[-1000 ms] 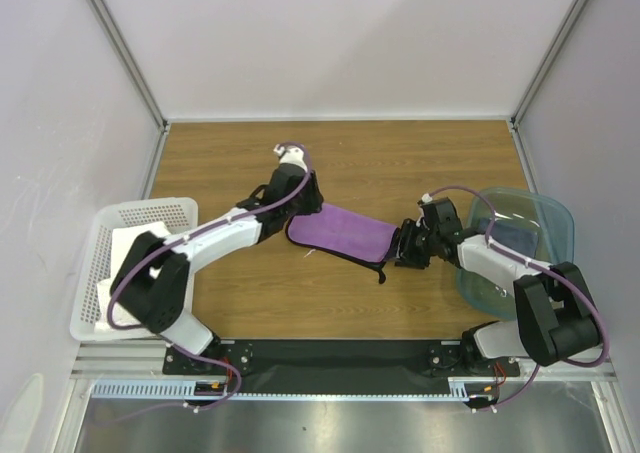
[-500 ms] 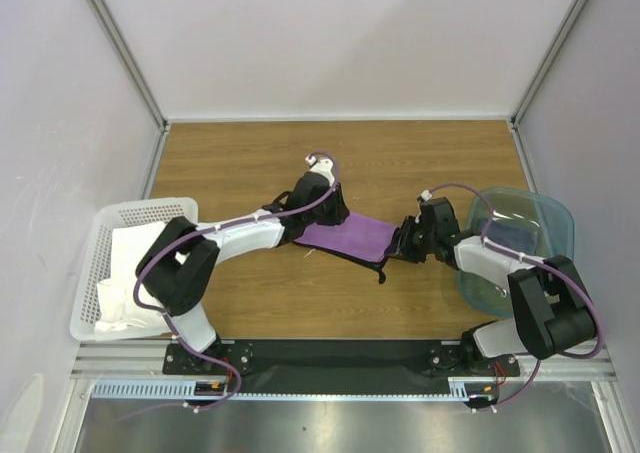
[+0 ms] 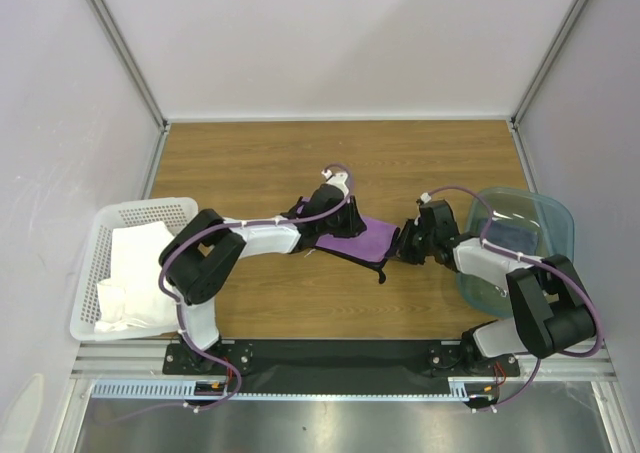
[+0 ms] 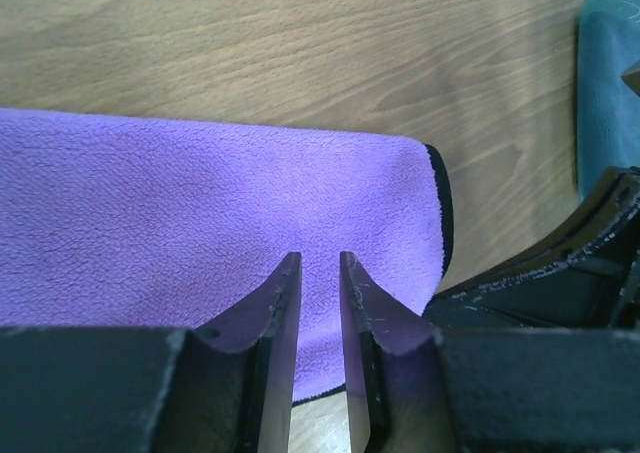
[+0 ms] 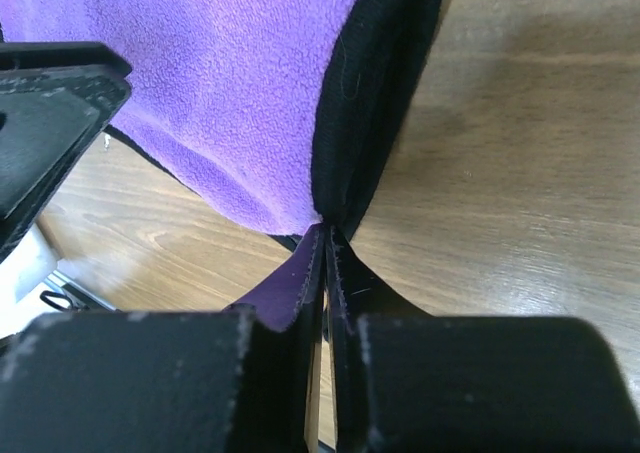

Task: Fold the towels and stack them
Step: Fold the towel

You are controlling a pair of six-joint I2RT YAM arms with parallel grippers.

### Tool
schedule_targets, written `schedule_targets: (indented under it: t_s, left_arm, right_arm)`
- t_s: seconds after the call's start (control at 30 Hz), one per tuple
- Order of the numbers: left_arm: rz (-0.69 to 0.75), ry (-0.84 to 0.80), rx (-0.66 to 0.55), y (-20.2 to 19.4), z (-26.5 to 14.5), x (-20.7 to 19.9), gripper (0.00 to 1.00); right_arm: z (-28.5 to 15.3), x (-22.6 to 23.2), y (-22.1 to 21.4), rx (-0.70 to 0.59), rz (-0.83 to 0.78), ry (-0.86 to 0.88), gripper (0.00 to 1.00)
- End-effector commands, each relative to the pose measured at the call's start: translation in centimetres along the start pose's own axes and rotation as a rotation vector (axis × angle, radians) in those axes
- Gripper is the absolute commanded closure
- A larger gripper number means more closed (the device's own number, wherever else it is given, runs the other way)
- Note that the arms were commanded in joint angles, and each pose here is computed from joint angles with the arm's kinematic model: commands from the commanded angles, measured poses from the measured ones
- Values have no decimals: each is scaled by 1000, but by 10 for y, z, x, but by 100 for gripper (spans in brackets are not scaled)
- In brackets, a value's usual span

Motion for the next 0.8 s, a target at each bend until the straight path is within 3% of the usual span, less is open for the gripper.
schedule_targets:
  t_s: [0.0,0.1,0.2,0.23,0.53,0.77]
  left_arm:
    - [-31,-45,-49,11,7,-14,73]
    - [-44,-19,-45,6,12,-7,73]
    - [-52,7,-38,1,17,0,74]
    - [-54,21,-36,-1,18,4,74]
    - [-71,78,22,-22,25,21,74]
    - [-77,82,34,-27,26,25,75]
  right_arm:
    - [-5,9,1,-7,-2,32,95]
    - [-11,11,-3,-1,1,38,100]
    - [-17,9,-1,-27,-26,14,99]
    - [-18,7,-1,-36,-32,1,90]
    - [-13,4,4,-58,-82,2,58]
    - [-4,13,12,-96,-95,66,55]
Point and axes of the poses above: each gripper's point midway between its finger pads, its own z axis out along the fingers, its own x axis along the line the jaws close on, y = z × x, the point moved 1 cm from there along -z, back along the fingers, and after that the axes turned 2 degrees about -z, right-handed, at the moved point
